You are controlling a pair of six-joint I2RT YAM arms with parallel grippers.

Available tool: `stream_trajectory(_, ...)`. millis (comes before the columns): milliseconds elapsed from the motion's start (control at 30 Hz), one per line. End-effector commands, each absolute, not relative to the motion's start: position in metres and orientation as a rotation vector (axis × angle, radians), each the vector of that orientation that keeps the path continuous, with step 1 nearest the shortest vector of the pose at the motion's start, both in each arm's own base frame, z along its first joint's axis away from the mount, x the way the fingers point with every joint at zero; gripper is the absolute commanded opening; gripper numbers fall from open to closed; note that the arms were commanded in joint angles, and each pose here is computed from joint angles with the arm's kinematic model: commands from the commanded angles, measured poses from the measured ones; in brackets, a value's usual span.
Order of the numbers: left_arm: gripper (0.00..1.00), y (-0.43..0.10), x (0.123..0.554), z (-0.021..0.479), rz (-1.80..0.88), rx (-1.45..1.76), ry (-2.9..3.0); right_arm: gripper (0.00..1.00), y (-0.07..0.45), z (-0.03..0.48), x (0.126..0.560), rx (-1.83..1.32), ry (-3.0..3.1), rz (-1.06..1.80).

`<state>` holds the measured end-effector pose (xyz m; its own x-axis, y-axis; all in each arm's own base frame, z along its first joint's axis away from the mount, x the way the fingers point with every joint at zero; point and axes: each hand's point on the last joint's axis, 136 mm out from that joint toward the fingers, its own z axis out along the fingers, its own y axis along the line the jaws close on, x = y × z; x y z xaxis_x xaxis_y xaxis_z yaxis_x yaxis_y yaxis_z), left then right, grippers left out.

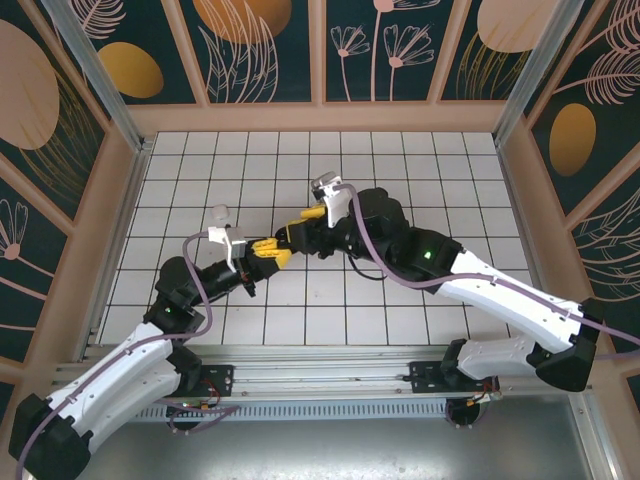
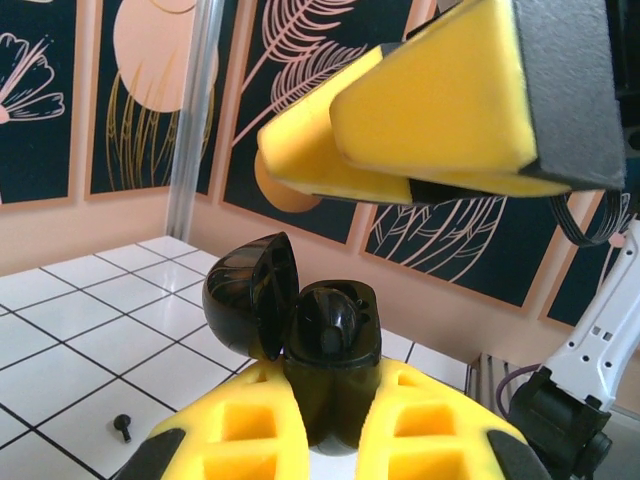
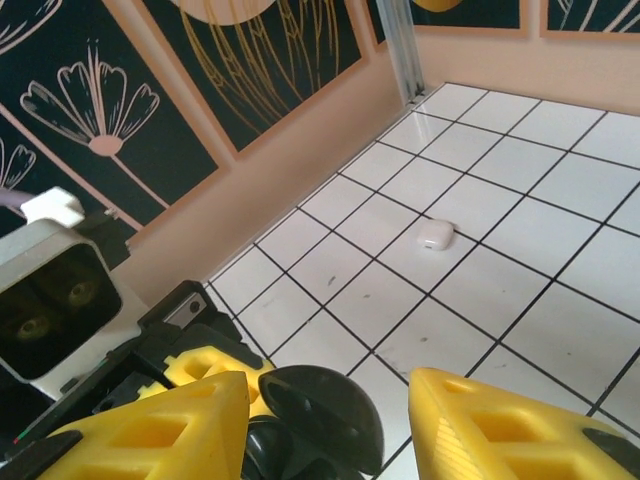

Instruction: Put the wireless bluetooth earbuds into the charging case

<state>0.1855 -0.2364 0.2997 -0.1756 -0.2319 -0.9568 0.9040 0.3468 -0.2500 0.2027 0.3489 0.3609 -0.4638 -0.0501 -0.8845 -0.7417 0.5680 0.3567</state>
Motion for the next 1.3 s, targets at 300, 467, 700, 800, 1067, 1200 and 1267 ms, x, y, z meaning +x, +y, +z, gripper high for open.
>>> stream_trajectory(300, 0.00, -0.232, 0.197, 0.257, -1.085, 0.637, 1.520, 0.45, 0.216, 0.256, 0.306, 0.083, 2.254, 0.840)
stream_trajectory(467, 0.00, -0.233, 0.201, 0.247, -1.080, 0.621, 1.557, 0.45, 0.190, 0.207, 0.323, 0.186, 2.351, 0.817)
stream_trajectory(700, 0.00, -0.242, 0.208, 0.239, -1.083, 0.659, 1.571, 0.35, 0.180, 0.157, 0.348, 0.224, 2.452, 0.749)
stream_trajectory(800, 0.00, -0.247, 0.212, 0.235, -1.076, 0.686, 1.583, 0.32, 0.181, 0.134, 0.359, 0.225, 2.510, 0.717)
stream_trajectory(1067, 0.00, -0.254, 0.224, 0.223, -1.029, 0.726, 1.601, 0.40, 0.187, 0.086, 0.384, 0.246, 2.630, 0.626)
stream_trajectory(1200, 0.00, -0.255, 0.227, 0.219, -1.004, 0.743, 1.603, 0.40, 0.191, 0.070, 0.393, 0.241, 2.667, 0.594)
stream_trajectory(1267, 0.00, -0.256, 0.228, 0.217, -0.991, 0.754, 1.605, 0.40, 0.195, 0.064, 0.396, 0.231, 2.681, 0.582)
